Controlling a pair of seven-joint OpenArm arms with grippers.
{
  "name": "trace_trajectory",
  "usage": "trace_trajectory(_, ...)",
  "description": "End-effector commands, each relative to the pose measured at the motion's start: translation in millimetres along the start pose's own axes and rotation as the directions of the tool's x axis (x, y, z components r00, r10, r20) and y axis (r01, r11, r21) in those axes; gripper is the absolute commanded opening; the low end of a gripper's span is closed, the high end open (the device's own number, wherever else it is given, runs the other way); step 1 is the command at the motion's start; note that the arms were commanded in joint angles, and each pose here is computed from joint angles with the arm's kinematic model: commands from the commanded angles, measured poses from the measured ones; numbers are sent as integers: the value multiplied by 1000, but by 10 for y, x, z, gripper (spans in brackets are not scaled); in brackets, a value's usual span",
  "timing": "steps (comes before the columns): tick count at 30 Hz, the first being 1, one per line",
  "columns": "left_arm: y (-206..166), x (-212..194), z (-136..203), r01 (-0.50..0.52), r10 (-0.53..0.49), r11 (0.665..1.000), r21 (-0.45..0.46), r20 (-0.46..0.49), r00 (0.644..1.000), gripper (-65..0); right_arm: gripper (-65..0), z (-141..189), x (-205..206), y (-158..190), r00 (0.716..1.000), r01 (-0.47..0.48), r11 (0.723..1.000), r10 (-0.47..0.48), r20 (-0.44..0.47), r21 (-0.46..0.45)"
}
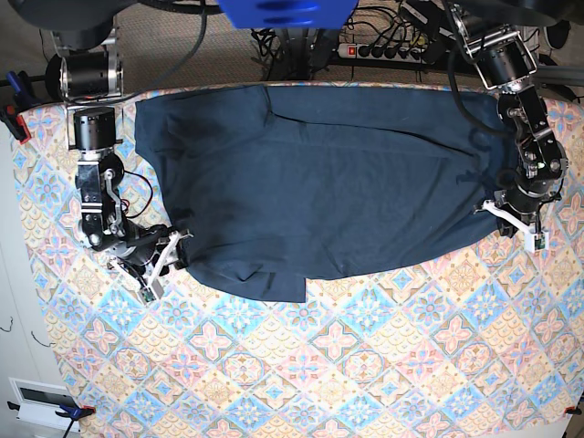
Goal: Layout the t-shirt on the table in an organized manner, then fold the t-shirt properly
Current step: 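Lift the folded edge with both grippers and fold it toward the collar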
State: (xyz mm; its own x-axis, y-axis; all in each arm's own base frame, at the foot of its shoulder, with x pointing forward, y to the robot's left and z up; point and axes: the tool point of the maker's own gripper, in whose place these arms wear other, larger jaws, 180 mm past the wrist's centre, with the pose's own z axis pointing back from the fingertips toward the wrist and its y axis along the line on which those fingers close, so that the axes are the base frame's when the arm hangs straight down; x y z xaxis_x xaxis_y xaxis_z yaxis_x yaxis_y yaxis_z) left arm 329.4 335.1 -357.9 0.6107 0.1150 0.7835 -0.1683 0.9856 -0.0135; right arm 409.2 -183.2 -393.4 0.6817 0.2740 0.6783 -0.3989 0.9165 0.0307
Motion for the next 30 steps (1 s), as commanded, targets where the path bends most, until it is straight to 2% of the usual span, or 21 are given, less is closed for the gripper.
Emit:
trace_trajectory(1,49,194,32,11,-12,1000,9,52,999,-650,-365,66,220,-77,999,-9,1000,9,50,-10)
trace_trajectory(3,49,194,32,11,-12,1000,9,52,999,-650,-328,62,201,-76,999,-10,1000,11,42,-10)
trace_trajectory(6,49,194,32,11,-12,1000,9,52,999,-650,-329,22,102,-83,1000,2,1000,-2,15,-7)
trace_trajectory(11,-14,153,14,-5,5,1000,-3,49,999,-650,-329,-90,-289,-162,994,72,997,-73,-76,-11)
trace_trajectory(15,-30,144,10,-8,9,1000,-5,48,999,-650,-329,-159,-269,-93,993,90,996,-90,-78,4)
trace_trajectory(18,-36,141,9,-10,10,1000,-6,48,999,-650,-368,-218,-193,56,994,94,995,-92,-64,32)
trace_trajectory(22,-36,141,9,-10,10,1000,-6,48,999,-650,-430,-219,-178,70,994,91,995,-89,-61,35)
trace_trajectory(26,-36,141,9,-10,10,1000,-6,48,999,-650,-427,-224,-181,83,994,87,996,-84,-63,38)
trace_trajectory(30,-36,141,9,-10,10,1000,-6,48,999,-650,-439,-278,-243,223,995,40,997,-34,-94,64)
